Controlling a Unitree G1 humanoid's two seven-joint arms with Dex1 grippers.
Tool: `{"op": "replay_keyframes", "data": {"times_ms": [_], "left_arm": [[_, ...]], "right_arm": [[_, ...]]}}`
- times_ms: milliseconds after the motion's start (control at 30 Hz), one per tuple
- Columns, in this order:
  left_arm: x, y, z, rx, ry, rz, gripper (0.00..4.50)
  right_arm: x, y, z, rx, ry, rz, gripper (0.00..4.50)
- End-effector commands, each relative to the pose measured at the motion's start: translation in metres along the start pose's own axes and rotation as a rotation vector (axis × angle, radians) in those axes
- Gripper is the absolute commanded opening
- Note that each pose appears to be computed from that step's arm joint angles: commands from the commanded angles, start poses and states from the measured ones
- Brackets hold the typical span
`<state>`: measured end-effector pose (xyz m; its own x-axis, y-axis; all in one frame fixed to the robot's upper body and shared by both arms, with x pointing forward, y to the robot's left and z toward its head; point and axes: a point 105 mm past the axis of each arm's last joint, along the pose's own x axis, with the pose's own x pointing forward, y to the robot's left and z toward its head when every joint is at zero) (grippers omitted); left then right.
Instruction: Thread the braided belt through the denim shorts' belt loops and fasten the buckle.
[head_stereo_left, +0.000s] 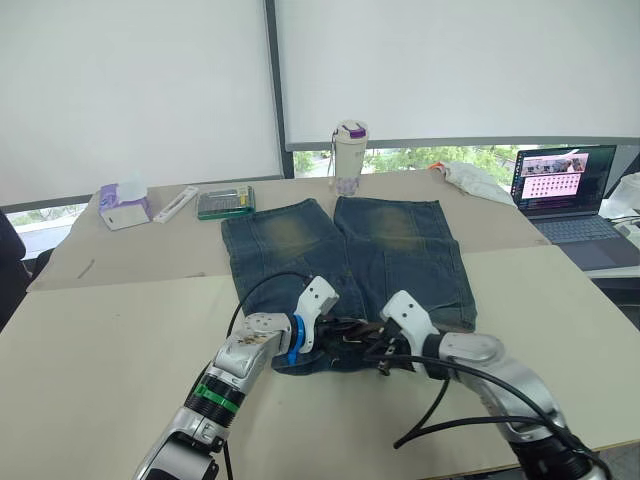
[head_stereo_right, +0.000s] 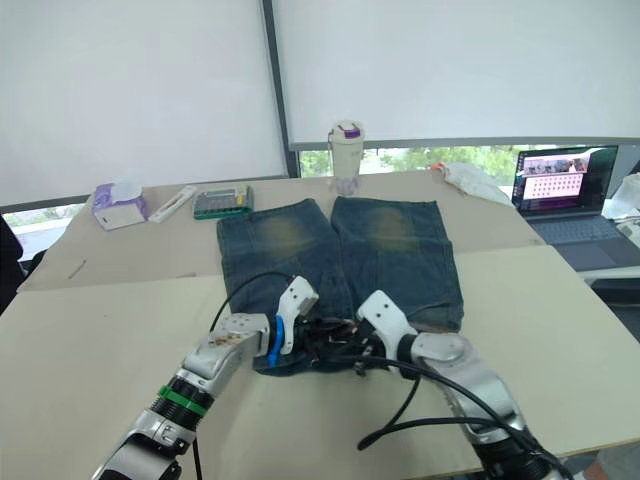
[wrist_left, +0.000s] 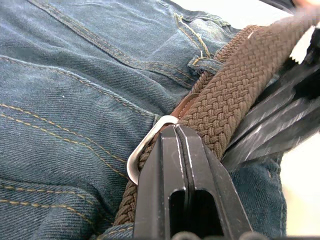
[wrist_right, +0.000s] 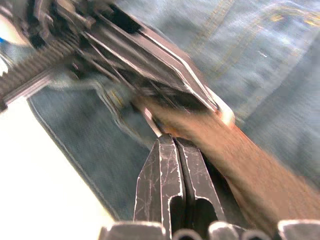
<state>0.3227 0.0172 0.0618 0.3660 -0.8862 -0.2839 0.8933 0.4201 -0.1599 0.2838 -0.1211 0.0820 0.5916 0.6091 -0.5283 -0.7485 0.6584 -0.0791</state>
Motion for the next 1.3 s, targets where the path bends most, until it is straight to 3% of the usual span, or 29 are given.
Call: {"op": "replay_keyframes", "data": {"times_ms": [33,133,400,533,667,700,833,900,967,1100,1300], "left_arm": [[-0.002,0.004,-0.053,-0.089,0.152,0.035,0.00],[-0.002,0.004,-0.057,-0.071,0.159,0.033,0.00],[0.000,0.003,-0.066,0.051,0.206,0.018,0.00],[0.002,0.005,-0.070,0.108,0.224,0.028,0.00],[0.008,0.007,-0.070,0.137,0.231,0.053,0.00],[0.009,0.008,-0.070,0.139,0.231,0.060,0.00],[0.016,0.010,-0.067,0.174,0.225,0.081,0.00],[0.019,0.010,-0.065,0.175,0.210,0.082,0.00],[0.021,0.009,-0.058,0.184,0.178,0.082,0.00],[0.017,0.012,-0.049,0.183,0.139,0.097,0.00],[0.003,0.023,-0.038,0.128,0.066,0.136,0.00]], "right_arm": [[-0.020,-0.005,0.009,0.012,-0.031,-0.037,0.89],[-0.033,-0.002,0.013,0.031,-0.061,-0.032,1.90],[-0.054,0.002,0.018,0.047,-0.101,-0.041,1.90],[-0.065,0.035,0.040,0.047,-0.216,0.134,1.90],[-0.061,0.034,0.070,0.056,-0.347,0.116,1.90],[-0.058,0.034,0.071,0.054,-0.344,0.111,1.36],[-0.036,0.020,0.064,0.009,-0.265,0.011,0.04],[-0.026,0.011,0.058,-0.017,-0.217,-0.049,0.04],[-0.012,0.000,0.037,-0.070,-0.093,-0.106,0.04],[0.000,-0.009,0.003,-0.047,0.028,-0.124,0.04],[-0.002,-0.016,-0.018,0.009,0.056,-0.135,0.04]]}}
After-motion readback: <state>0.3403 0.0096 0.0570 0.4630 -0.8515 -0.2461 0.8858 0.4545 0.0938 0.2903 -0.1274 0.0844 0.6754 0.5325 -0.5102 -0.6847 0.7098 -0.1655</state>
